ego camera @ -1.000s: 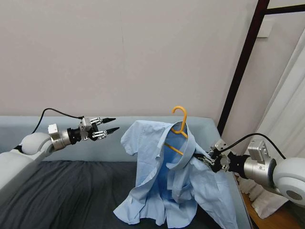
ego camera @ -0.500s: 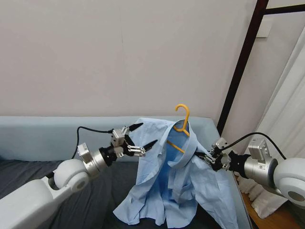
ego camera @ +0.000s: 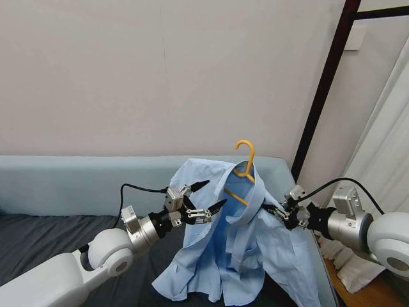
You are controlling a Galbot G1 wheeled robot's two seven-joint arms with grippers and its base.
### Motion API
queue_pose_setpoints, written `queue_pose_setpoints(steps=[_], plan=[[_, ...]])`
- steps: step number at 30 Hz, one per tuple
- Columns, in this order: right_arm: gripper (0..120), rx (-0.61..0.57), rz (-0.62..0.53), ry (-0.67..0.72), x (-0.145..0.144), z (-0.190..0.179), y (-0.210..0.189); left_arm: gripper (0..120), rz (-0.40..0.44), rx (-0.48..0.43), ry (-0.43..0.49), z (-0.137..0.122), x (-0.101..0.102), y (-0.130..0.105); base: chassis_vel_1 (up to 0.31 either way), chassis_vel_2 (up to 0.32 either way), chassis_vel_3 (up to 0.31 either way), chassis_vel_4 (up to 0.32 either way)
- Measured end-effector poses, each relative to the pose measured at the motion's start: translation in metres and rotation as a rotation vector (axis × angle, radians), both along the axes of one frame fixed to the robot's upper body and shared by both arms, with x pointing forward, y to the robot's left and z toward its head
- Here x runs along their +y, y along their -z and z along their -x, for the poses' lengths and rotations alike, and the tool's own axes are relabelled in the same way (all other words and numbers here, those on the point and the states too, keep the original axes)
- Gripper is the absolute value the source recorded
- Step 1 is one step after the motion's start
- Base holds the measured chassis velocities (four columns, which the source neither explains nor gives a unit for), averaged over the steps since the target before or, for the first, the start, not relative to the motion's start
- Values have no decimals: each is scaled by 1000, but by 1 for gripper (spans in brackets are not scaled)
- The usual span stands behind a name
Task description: Pick up the clothes from the sofa and hang them on the clothes hanger.
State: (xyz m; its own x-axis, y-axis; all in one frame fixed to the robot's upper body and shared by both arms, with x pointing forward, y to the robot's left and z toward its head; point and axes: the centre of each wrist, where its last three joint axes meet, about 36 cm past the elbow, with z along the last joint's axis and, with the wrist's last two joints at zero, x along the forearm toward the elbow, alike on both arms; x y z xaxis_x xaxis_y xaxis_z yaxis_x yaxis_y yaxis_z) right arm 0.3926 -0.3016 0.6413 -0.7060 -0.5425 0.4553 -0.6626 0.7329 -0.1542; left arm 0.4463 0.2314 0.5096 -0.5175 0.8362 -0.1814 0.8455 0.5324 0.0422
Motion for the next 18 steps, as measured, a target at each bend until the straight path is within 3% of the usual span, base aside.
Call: queue_pose_setpoints(steps=[18], plan=[[1, 3, -4, -4, 1, 0, 1, 3, 24, 9, -7, -5, -16, 3, 0, 0, 0, 0]])
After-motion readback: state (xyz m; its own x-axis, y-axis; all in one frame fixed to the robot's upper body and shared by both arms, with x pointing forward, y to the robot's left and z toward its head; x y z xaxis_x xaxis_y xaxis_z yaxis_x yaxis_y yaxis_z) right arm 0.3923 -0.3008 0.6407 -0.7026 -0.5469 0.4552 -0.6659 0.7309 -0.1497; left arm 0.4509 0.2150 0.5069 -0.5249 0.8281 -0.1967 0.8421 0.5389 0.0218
